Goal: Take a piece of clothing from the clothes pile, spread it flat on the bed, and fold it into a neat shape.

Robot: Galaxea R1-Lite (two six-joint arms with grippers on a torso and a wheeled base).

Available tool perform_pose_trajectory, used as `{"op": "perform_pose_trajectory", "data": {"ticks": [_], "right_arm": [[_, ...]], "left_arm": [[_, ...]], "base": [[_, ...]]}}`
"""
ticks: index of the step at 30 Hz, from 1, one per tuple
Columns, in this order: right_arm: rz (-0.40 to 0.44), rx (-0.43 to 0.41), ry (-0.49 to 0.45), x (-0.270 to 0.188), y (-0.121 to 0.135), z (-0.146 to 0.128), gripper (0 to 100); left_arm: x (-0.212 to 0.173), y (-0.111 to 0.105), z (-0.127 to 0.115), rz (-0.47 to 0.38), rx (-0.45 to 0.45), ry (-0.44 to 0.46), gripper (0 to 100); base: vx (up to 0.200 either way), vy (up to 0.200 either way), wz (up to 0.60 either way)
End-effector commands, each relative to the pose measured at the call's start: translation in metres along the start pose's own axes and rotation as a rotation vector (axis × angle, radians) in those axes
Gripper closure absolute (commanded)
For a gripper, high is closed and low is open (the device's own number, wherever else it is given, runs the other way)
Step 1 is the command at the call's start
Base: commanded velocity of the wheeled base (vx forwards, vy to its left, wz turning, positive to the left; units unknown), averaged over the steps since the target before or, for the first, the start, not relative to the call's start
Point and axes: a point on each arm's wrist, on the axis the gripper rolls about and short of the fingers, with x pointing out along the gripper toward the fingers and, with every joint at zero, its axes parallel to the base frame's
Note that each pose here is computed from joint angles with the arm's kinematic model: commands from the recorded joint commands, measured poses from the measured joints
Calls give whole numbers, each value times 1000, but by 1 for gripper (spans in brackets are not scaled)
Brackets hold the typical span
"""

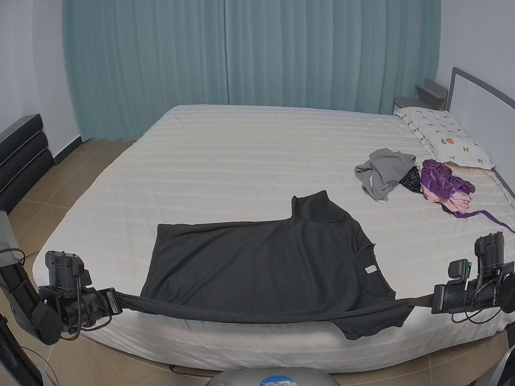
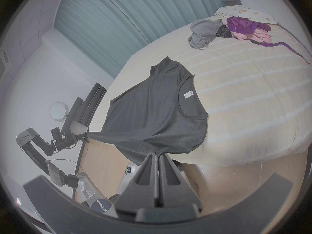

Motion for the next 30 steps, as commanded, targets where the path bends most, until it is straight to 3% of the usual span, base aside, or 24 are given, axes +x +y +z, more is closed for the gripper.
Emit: {"op": "perform_pose_trajectory", "data": {"ticks": [1,8,30], "right_arm": [[4,-12,-35,-6,3,2,100],[0,-13,-55,-4,2,10,100],[-17,10,-5,25,-10,27,100]], "left_arm": [[-2,0,0,-5,4,-6,100],[-5,-7,17,-35,-56,-91,100],[2,-15,25,-58,-43,-110,100]], "base": [[0,0,0],[0,0,0],[0,0,0]]}}
